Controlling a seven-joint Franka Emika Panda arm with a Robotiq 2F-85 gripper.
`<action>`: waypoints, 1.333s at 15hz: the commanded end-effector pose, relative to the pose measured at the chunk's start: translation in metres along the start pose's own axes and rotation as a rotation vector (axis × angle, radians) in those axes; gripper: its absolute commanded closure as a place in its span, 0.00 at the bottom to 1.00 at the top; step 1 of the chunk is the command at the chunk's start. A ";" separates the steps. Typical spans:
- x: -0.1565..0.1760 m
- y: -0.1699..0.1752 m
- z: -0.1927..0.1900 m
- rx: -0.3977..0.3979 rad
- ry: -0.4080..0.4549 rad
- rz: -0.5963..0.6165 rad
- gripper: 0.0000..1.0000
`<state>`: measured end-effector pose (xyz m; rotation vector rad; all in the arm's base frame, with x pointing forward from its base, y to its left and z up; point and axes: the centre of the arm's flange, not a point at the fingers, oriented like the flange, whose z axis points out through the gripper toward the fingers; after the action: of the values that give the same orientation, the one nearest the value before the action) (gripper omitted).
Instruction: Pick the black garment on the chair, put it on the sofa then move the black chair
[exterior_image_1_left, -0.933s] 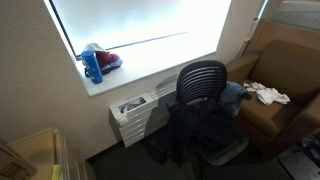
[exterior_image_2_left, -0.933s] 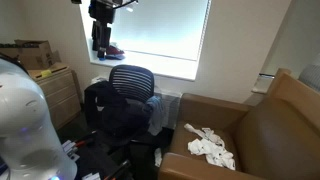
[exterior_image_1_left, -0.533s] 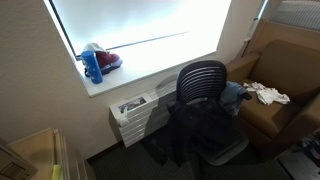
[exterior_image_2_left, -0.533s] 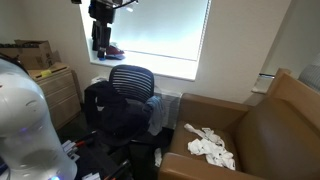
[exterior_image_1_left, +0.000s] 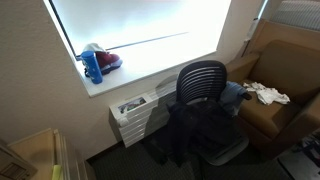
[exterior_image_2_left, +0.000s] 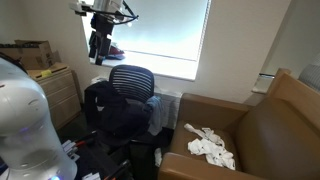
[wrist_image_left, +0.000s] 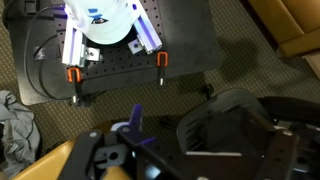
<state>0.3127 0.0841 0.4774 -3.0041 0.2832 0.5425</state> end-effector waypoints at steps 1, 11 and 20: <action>0.045 -0.068 0.056 -0.131 -0.152 -0.052 0.00; 0.064 -0.163 0.162 -0.533 -0.082 -0.179 0.00; 0.112 -0.226 0.235 -0.290 0.233 -0.024 0.00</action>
<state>0.3800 0.2736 0.2860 -3.3603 0.1392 0.4668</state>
